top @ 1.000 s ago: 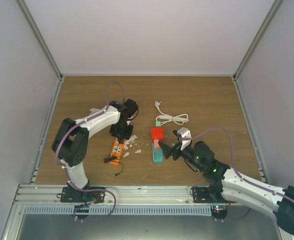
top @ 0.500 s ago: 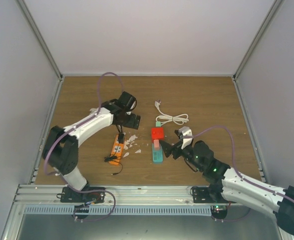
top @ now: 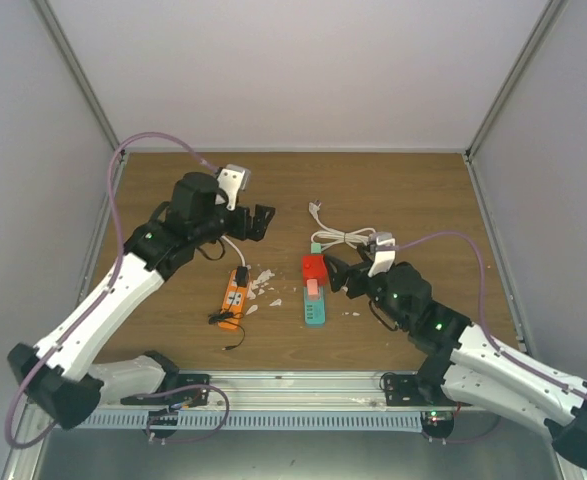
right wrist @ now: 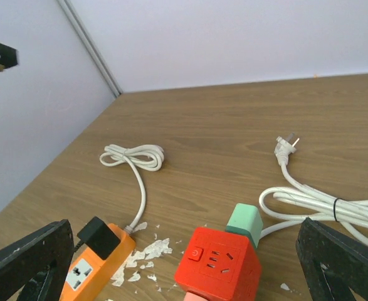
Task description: Insert the plug
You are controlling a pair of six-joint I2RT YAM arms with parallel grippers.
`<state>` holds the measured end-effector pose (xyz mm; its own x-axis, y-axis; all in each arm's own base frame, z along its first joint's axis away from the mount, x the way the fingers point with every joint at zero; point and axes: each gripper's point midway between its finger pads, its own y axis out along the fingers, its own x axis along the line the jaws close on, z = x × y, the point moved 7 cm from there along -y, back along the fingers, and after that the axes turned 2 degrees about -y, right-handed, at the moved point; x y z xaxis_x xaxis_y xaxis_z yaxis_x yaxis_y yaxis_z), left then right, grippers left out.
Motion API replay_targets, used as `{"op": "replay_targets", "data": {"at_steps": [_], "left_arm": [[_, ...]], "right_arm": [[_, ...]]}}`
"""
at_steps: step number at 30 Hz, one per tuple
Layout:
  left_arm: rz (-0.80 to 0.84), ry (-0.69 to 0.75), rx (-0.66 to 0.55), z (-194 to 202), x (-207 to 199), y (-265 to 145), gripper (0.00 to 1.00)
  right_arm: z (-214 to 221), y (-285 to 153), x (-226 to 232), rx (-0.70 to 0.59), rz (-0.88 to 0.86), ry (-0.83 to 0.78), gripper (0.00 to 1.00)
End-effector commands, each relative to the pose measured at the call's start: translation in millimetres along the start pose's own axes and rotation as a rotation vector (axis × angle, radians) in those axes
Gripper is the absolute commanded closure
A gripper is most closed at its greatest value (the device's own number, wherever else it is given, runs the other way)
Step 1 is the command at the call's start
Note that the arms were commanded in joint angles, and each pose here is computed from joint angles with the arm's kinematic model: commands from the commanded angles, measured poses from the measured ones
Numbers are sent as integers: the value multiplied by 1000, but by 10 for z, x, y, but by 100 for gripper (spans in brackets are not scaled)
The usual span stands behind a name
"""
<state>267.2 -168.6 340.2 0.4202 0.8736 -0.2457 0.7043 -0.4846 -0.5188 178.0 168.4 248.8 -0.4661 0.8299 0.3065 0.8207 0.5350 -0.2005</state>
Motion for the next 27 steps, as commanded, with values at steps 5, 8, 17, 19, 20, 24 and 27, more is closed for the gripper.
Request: {"op": "replay_targets", "data": {"at_steps": [5,8,17,19,20,24,27], "left_arm": [[178,131,-317,-117,-170,-624,1],[182,170,-418,-65,-156,-832,1],[203,197,-490,0,-157,-983,1],[203,197,-482,-1,-158,-963,1],[205,198,-479,1,-160,-955,1],[208,200,-480,3,-162,-957,1],[205,202,-474,7,-159,-937,1]], "right_arm": [[-231,-170,28,83,38,78,0],[-308,-290,-3,71,56,72,0],[-474,-673,-132,-43,78,61,0],[-479,-699,-149,-56,83,63,0],[-476,-707,-156,-59,85,66,0],[-458,-693,-156,-62,81,65,0],[-448,-682,-142,-60,68,49,1]]}}
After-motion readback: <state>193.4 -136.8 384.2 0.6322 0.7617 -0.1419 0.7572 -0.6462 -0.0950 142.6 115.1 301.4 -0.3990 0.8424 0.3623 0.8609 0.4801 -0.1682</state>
